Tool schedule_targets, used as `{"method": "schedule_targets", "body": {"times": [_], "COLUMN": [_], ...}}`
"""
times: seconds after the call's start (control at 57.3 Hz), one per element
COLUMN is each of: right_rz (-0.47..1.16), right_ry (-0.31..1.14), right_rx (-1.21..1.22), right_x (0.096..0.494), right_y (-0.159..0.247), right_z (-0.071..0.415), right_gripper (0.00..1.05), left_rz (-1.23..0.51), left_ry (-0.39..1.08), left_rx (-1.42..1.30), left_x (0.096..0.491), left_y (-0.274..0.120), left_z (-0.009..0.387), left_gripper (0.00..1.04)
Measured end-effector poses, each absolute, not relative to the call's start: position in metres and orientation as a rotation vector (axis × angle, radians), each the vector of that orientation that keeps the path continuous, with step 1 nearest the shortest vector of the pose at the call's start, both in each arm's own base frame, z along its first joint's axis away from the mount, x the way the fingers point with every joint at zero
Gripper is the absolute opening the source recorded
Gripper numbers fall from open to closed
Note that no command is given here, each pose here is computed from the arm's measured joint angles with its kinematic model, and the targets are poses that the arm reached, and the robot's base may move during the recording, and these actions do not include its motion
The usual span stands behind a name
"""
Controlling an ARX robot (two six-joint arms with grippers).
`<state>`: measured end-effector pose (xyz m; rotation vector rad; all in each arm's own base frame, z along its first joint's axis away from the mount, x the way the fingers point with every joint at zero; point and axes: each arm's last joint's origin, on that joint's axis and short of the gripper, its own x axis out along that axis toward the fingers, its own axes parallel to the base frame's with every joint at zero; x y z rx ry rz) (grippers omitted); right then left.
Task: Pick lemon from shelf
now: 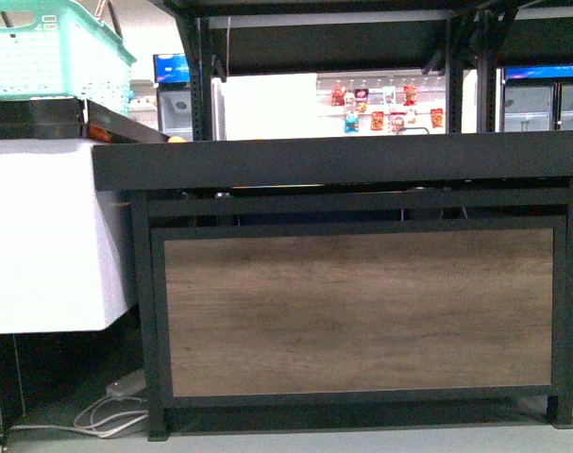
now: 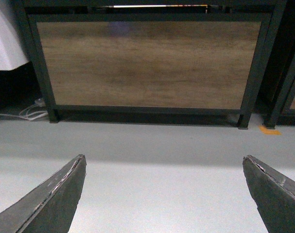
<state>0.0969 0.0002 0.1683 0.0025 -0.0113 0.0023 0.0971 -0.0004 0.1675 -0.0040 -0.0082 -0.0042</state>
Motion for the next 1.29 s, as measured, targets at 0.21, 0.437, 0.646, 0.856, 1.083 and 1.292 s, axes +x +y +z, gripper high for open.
{"method": "schedule_targets", "body": {"times": [0.21, 0.437, 0.646, 0.856, 1.083, 1.292], "right_rz": [0.002, 0.002, 0.003, 0.002, 0.002, 0.002], "right_ry": [-0.011, -0.011, -0.011, -0.011, -0.011, -0.011], "right_rx": [0.002, 0.002, 0.002, 0.002, 0.002, 0.002], "right_x": [0.0969, 0.0969, 0.0969, 0.0969, 0.0969, 0.0969], "right_y": [0.0002, 0.0002, 0.0002, 0.0002, 0.0002, 0.0002], "right_z": [0.1683, 0.1683, 0.1683, 0.1683, 0.1683, 0.1683], "right_gripper": [0.97, 0.97, 0.97, 0.97, 0.97, 0.97], "left_rz": [-0.004, -0.004, -0.005, -0.004, -0.004, -0.004], "left_ry": [-0.008, -0.008, -0.009, -0.009, -0.009, -0.009], "left_rx": [-0.004, -0.004, -0.004, -0.004, -0.004, -0.004], "left_x": [0.0971, 0.0971, 0.0970, 0.0970, 0.0970, 0.0970], "left_y": [-0.0004, -0.0004, -0.0004, -0.0004, -0.0004, -0.0004], "left_z": [0.1675, 0.1675, 0.1675, 0.1675, 0.1675, 0.1675], "left_gripper": [0.97, 0.97, 0.97, 0.97, 0.97, 0.97]}}
